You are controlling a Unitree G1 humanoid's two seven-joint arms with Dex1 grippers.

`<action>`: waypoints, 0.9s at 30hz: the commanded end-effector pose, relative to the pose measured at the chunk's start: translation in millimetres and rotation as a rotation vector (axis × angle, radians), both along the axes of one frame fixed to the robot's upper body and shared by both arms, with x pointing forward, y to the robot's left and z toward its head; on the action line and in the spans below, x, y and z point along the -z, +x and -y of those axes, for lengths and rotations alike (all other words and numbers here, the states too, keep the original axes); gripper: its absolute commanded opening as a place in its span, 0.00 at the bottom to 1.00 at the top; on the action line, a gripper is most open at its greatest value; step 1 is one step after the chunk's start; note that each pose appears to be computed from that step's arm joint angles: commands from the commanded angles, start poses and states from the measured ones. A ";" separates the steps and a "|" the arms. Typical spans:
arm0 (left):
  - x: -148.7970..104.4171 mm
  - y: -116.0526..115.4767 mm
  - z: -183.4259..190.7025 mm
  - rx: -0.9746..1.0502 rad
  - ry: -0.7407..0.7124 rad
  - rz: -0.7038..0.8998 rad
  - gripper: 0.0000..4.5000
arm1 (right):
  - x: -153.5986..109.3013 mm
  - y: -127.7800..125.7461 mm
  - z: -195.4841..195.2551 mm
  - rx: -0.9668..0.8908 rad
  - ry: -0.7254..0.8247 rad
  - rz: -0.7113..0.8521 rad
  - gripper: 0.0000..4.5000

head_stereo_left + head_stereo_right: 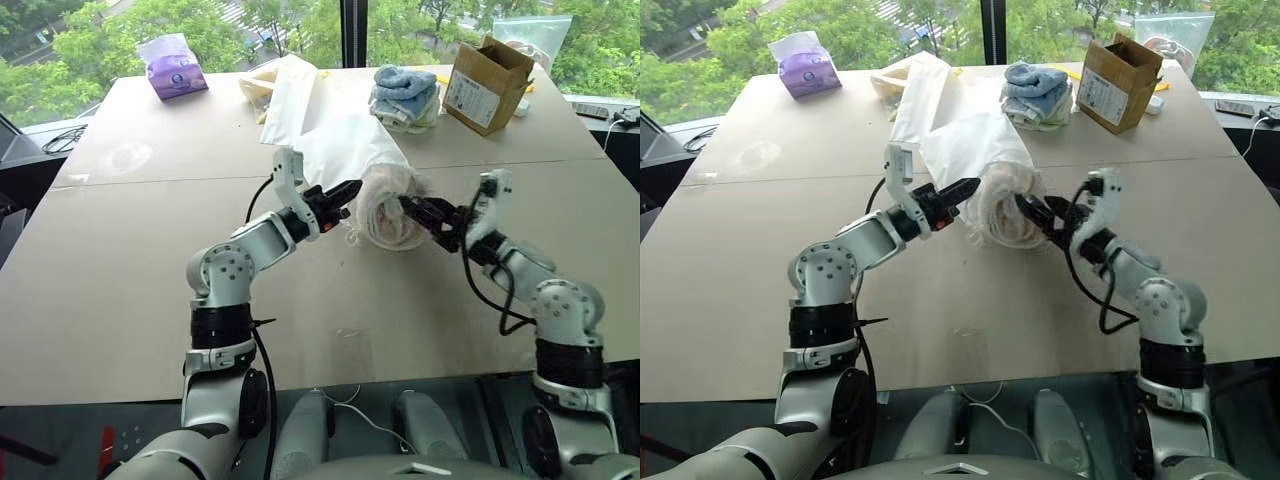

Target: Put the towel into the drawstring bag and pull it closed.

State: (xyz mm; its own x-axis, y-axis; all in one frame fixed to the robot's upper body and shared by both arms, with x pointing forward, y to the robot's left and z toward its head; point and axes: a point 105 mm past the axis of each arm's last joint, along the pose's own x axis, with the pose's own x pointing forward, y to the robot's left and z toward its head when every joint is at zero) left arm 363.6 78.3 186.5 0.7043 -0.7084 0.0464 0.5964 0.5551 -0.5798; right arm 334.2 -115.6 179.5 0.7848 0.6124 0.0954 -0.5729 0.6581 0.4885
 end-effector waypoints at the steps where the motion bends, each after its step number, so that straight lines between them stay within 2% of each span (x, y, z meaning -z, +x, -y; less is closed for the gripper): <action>1: -11.3 0.2 -0.5 0.003 -0.006 0.047 0.00 | 7.3 -13.3 26.4 0.083 0.003 -0.016 0.98; 6: -10.1 -0.7 -1.0 0.007 -0.004 0.046 0.00 | 51.0 -44.7 14.4 0.014 -0.089 -0.141 0.98; 10: -7.5 -1.8 0.7 0.016 -0.001 0.040 0.00 | 73.1 -34.9 -7.6 0.045 -0.255 -0.106 0.98; 15: -7.0 -2.9 0.7 0.024 0.003 0.039 0.00 | 75.8 -10.1 -21.2 0.092 -0.273 -0.039 0.98; 22: -4.1 -3.7 -2.0 0.027 0.014 0.036 0.00 | 52.1 8.5 -46.0 0.019 -0.029 -0.005 0.98; 25: -3.7 -4.0 -2.5 0.027 0.015 0.038 0.00 | 47.2 14.9 -49.0 0.031 -0.021 0.014 0.81; 26: -3.5 -4.2 -2.6 0.027 0.015 0.038 0.00 | 44.1 16.8 -50.1 0.034 0.000 0.014 0.73; 27: -3.4 -4.5 -2.6 0.027 0.015 0.039 0.00 | 41.0 18.0 -51.5 0.032 0.022 0.014 0.61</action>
